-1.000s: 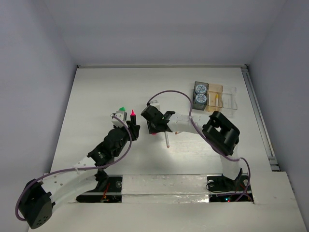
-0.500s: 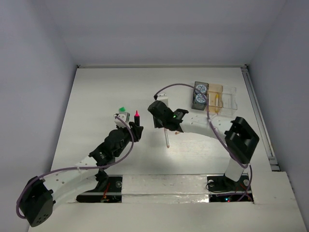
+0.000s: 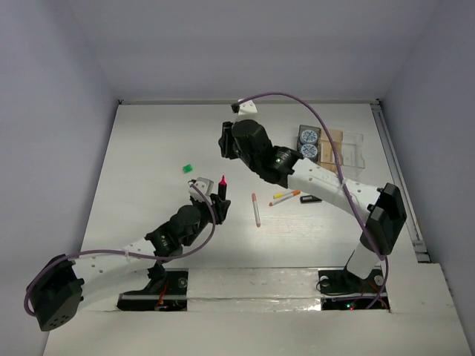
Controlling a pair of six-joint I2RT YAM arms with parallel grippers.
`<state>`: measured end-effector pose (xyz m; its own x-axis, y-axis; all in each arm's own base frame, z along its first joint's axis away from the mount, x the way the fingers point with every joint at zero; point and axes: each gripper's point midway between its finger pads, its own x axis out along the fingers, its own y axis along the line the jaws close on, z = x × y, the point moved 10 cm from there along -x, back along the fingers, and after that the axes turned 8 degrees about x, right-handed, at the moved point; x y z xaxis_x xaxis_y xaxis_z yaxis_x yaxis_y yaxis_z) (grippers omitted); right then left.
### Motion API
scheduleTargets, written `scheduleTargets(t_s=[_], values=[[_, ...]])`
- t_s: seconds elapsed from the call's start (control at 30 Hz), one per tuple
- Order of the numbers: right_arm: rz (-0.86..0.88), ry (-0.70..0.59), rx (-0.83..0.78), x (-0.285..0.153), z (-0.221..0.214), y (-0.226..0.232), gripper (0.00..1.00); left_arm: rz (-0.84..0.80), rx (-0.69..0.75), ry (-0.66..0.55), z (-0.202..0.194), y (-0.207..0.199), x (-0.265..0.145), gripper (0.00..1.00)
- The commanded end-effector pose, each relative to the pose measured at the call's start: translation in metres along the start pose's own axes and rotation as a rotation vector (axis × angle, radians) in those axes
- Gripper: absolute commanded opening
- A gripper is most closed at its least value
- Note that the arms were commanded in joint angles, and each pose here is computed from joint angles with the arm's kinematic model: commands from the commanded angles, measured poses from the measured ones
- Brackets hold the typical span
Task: Sort the stationery into containers
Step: Close the pen cap on the pen.
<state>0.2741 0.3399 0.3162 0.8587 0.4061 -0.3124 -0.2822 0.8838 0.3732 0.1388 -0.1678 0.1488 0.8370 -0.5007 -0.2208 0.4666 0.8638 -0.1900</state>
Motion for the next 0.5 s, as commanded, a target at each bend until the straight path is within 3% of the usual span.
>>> scheduleTargets(t_s=[0.0,0.27,0.47], values=[[0.145,-0.076,0.031,-0.01,0.007,0.005,0.11,-0.098,-0.058,-0.152,0.032,-0.015,0.0,0.0],[0.527,-0.227,0.199,-0.073,0.038,-0.034,0.06,-0.417,-0.241,-0.342,0.075,-0.035,-0.018,0.0],[0.724,-0.357,0.206,-0.124,0.064,-0.054,0.07,-0.728,-0.389,-0.388,0.091,-0.033,-0.024,0.0]])
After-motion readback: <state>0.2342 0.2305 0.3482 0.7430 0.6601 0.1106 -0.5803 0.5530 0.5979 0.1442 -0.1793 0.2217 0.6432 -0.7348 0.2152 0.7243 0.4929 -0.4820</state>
